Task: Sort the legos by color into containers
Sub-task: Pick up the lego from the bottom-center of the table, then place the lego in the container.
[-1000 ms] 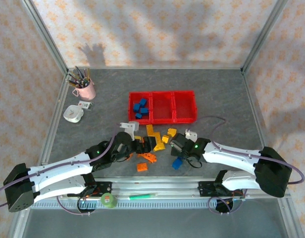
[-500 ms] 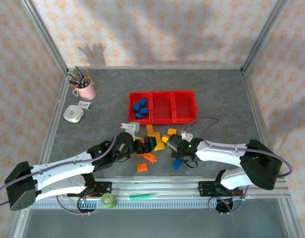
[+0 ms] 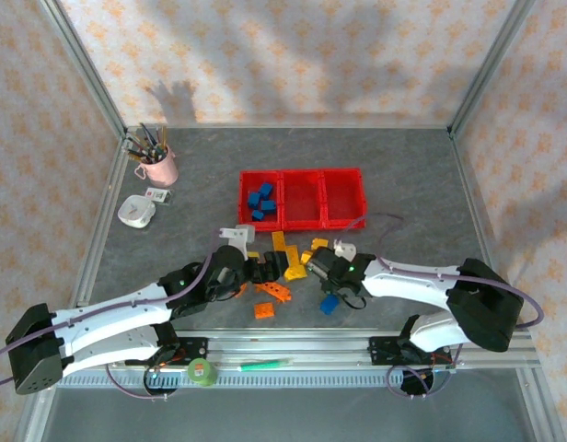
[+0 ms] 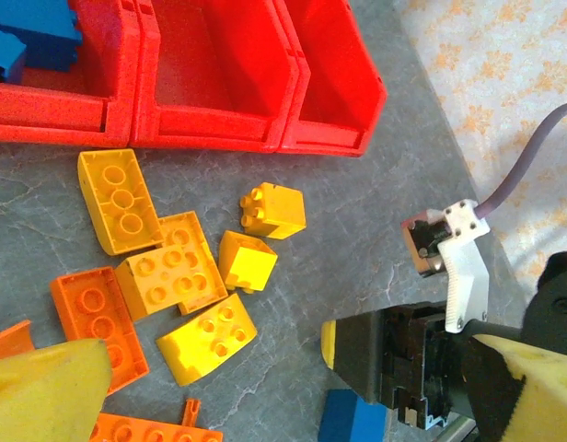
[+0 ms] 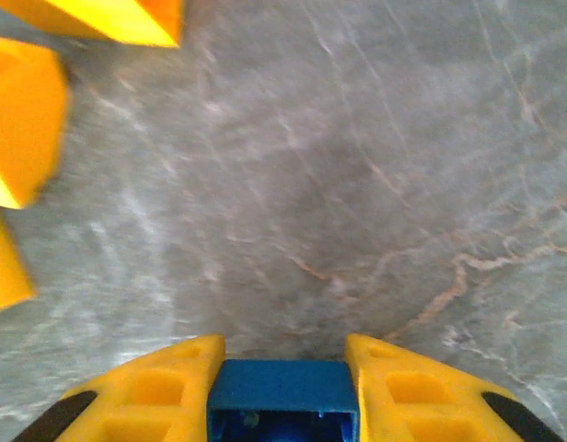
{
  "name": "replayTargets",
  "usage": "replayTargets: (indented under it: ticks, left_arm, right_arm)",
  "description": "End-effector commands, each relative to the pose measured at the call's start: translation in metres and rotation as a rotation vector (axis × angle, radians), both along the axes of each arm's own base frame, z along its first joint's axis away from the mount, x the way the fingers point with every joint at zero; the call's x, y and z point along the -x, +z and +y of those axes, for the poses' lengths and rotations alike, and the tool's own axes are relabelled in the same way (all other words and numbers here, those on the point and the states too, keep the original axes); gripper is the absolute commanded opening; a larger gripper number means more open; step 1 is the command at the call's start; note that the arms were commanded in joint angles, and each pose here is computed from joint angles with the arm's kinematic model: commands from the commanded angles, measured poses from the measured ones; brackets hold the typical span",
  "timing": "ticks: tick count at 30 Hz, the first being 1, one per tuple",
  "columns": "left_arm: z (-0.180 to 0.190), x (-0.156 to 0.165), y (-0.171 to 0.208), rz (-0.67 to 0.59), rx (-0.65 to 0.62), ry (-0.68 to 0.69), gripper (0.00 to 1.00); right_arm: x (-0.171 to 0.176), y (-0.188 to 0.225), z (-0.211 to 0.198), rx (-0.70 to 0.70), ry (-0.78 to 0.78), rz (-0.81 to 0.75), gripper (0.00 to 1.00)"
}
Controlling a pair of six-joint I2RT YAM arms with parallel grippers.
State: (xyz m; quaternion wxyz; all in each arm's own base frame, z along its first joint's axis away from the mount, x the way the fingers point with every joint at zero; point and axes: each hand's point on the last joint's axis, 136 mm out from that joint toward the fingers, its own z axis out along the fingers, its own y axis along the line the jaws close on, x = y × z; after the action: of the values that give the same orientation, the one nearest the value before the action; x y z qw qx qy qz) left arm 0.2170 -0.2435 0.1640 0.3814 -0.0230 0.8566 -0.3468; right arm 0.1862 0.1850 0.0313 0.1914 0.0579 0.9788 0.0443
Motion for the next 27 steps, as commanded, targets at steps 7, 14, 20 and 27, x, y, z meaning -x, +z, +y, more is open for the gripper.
replayTargets:
  ticks: [7,14,20,27]
  left_arm:
    - [0.032,-0.005,0.021,-0.045,-0.086,0.117,0.99]
    - [0.062,-0.005,0.029,-0.044,-0.126,0.216,0.99]
    - [0.083,-0.005,0.033,-0.053,-0.127,0.270,0.99]
    - [0.092,-0.005,0.030,-0.047,-0.123,0.284,0.99]
  right_arm:
    - [-0.072,0.093,0.064,-0.103,0.093,-0.250,0.30]
    - [-0.137,0.119,0.116,-0.134,0.146,-0.313,0.30]
    - [-0.190,0.125,0.157,-0.108,0.211,-0.361,0.31]
    - [-0.241,0.109,0.183,-0.041,0.220,-0.383,0.33]
